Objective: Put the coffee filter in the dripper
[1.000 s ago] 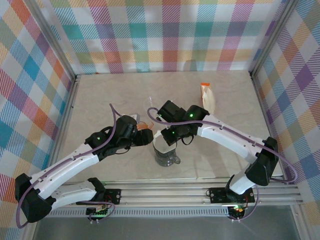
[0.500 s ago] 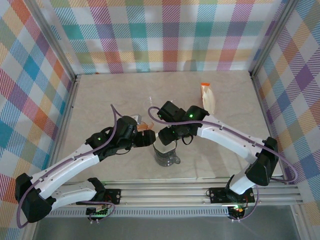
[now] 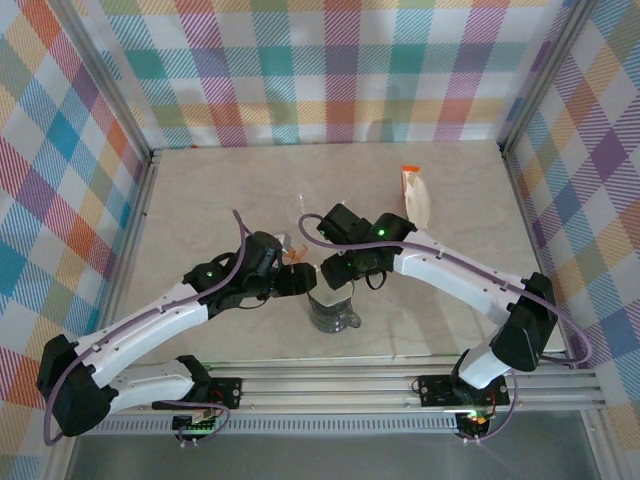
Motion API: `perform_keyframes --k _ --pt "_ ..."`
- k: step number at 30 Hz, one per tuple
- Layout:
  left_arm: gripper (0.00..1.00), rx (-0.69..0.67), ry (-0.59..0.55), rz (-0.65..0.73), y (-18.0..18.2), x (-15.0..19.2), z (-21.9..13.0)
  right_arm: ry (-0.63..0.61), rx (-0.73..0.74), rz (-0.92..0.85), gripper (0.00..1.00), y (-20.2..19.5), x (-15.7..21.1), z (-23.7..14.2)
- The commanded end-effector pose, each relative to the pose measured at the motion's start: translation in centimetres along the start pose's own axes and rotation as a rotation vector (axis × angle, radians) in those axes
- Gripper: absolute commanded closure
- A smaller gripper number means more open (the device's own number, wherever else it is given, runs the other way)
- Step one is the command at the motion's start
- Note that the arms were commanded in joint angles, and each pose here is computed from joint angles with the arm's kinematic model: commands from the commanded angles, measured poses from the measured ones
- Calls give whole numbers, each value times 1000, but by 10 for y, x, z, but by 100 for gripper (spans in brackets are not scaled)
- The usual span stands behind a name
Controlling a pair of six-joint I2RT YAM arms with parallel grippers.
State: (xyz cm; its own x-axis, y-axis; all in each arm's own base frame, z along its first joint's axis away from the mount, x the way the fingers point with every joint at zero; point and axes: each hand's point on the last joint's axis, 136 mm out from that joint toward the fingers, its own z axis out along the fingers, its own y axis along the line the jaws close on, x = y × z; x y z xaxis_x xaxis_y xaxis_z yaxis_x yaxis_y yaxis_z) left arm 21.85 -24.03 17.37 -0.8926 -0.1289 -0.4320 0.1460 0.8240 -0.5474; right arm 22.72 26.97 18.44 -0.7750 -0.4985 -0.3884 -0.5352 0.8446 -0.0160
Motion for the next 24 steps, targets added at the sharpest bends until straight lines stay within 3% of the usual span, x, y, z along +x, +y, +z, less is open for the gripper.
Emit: perform_keyframes --k 1,6,10,17,20,24 --pt "38 -42 22 -12 10 4 4 3 56 24 29 -12 4 0" --pt "44 -51 36 -11 12 6 5 -21 104 42 29 -21 2 -3" --pt "43 -38 34 -10 8 5 3 -60 108 53 27 -23 -4 -9" --pt "36 -4 28 -14 -1 1 3 -174 -122 -5 23 15 -25 -24" --pt "36 -1 31 -14 -2 1 4 -160 -155 -4 23 22 -24 -20" --pt "36 -1 32 -15 -2 2 5 -95 -91 6 23 14 -16 -3"
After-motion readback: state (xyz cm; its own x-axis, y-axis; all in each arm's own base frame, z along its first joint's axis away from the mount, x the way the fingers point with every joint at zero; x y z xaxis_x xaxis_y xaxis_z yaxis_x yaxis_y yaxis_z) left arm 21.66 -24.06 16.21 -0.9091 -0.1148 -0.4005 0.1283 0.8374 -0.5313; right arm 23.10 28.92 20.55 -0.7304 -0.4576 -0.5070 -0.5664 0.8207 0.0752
